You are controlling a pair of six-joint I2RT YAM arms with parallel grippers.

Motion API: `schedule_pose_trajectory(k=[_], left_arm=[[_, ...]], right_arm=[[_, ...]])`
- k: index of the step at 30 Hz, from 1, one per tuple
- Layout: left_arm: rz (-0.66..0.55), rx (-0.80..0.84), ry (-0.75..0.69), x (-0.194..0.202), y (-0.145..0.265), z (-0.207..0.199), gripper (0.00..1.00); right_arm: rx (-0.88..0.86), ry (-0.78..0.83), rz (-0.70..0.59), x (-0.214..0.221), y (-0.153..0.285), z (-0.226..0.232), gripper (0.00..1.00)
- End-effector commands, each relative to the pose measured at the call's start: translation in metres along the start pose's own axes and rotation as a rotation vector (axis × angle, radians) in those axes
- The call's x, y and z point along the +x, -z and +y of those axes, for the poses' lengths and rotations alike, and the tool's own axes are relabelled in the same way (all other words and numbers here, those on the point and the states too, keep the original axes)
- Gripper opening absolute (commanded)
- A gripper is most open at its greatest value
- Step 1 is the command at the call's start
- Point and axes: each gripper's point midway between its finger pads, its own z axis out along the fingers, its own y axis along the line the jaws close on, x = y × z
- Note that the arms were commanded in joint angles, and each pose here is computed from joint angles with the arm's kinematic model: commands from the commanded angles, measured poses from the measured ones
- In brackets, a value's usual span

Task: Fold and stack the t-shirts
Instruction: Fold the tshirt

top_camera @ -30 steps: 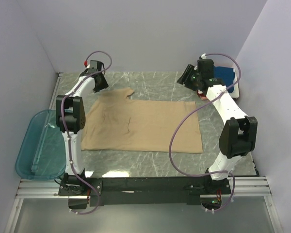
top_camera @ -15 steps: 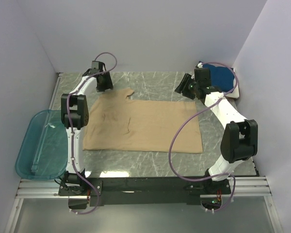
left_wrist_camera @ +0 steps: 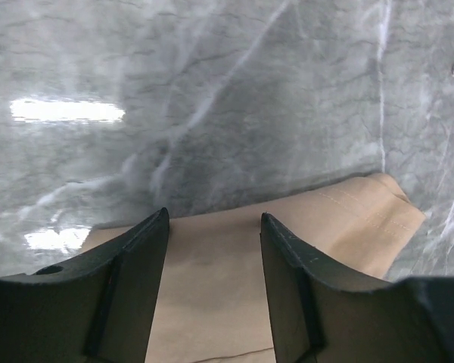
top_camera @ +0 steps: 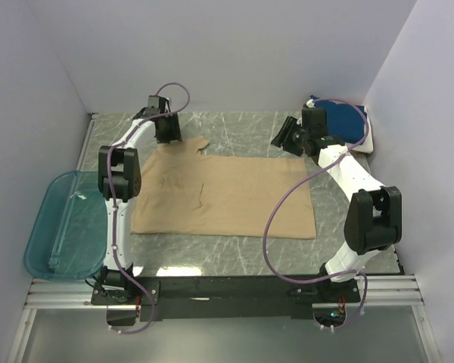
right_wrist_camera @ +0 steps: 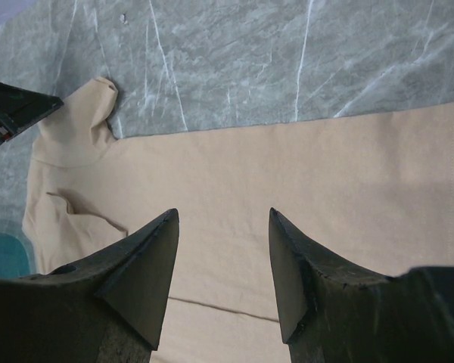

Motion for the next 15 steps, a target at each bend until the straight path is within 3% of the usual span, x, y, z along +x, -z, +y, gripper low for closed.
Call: schedule_pose_trajectory(k=[1, 9, 15], left_arm=[[-0.019, -0.007, -0.067, -0.002, -0.002, -0.012, 0.57], [-0.001, -0.034, -0.112, 0.009, -0.007, -0.024, 0.53], [0.011, -0.018, -0.12, 0.014, -0.006, -0.031, 0.33]], right_arm=[[-0.045, 0.033, -0.06, -0.013, 0.015, 0.014, 0.58], [-0.046, 0.033, -0.054, -0.011, 0.013, 0.013, 0.58], [-0.052, 0.031, -0.049, -0.008, 0.011, 0.013, 0.58]])
